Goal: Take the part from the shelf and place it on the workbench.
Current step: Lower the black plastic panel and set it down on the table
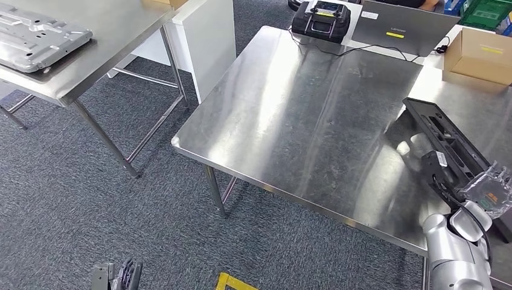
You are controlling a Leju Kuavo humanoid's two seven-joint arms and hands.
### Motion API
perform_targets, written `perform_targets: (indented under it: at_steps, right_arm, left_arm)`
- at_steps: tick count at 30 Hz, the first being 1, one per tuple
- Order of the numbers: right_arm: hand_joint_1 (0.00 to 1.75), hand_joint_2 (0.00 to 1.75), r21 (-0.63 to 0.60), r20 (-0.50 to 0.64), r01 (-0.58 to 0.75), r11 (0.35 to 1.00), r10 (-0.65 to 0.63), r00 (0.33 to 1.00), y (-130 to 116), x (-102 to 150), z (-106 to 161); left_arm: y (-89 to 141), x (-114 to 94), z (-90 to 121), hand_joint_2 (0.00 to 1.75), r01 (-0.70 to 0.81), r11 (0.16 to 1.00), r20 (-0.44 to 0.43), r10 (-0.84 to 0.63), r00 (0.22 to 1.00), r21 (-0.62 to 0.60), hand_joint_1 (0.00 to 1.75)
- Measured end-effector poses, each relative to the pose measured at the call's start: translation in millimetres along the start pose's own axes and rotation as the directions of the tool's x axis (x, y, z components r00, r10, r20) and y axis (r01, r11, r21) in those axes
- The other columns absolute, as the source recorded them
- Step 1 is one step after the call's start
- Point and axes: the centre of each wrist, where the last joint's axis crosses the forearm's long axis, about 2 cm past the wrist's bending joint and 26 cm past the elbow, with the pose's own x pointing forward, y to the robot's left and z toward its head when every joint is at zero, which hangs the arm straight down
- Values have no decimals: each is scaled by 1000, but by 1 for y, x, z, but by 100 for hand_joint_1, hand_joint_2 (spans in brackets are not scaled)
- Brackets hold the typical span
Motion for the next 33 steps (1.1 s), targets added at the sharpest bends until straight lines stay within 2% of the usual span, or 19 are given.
perform_targets:
  at_steps: [12, 14, 16, 18, 20, 22, 24, 27, 30, 33]
  right_arm:
    - [0, 0, 5, 10, -9, 1000, 9, 1000, 1, 3, 2]
    - [0, 0, -15, 46, 8, 1000, -7, 999, 0, 5, 4]
    - [0, 0, -86, 143, 119, 989, -106, 984, -8, 12, 9]
    - [0, 0, -183, 272, 330, 926, -275, 922, -24, 23, 23]
    - [0, 0, -266, 398, 536, 801, -415, 818, -47, 33, 46]
    - [0, 0, -322, 523, 670, 669, -464, 715, -73, 41, 77]
    - [0, 0, -345, 631, 742, 575, -444, 636, -99, 50, 110]
    - [0, 0, -342, 729, 812, 474, -412, 547, -132, 63, 149]
    - [0, 0, -343, 769, 854, 392, -405, 495, -156, 67, 169]
    - [0, 0, -345, 798, 869, 356, -376, 471, -168, 66, 181]
  left_arm:
    - [-4, 1, -3, 0, 37, 999, -11, -37, 999, -29, 0]
    - [-5, 1, -3, 0, 48, 998, -12, -48, 999, -36, 0]
    - [-6, 1, -3, 0, 62, 997, -12, -63, 998, -40, 0]
    - [-7, 1, -3, 0, 80, 996, -13, -81, 997, -40, 0]
    - [-8, 1, -3, 0, 99, 995, -13, -100, 995, -33, 0]
    - [-9, 0, -2, 0, 122, 992, -17, -122, 992, -13, 0]
    - [-8, -1, -1, 0, 137, 990, -28, -137, 990, 15, 0]
    - [-8, -1, -2, 0, 137, 990, -46, -135, 990, 42, 0]
    - [-9, 0, -2, 0, 129, 990, -52, -126, 991, 49, 0]
    - [-10, 0, -3, 0, 127, 990, -74, -123, 990, 61, 0]
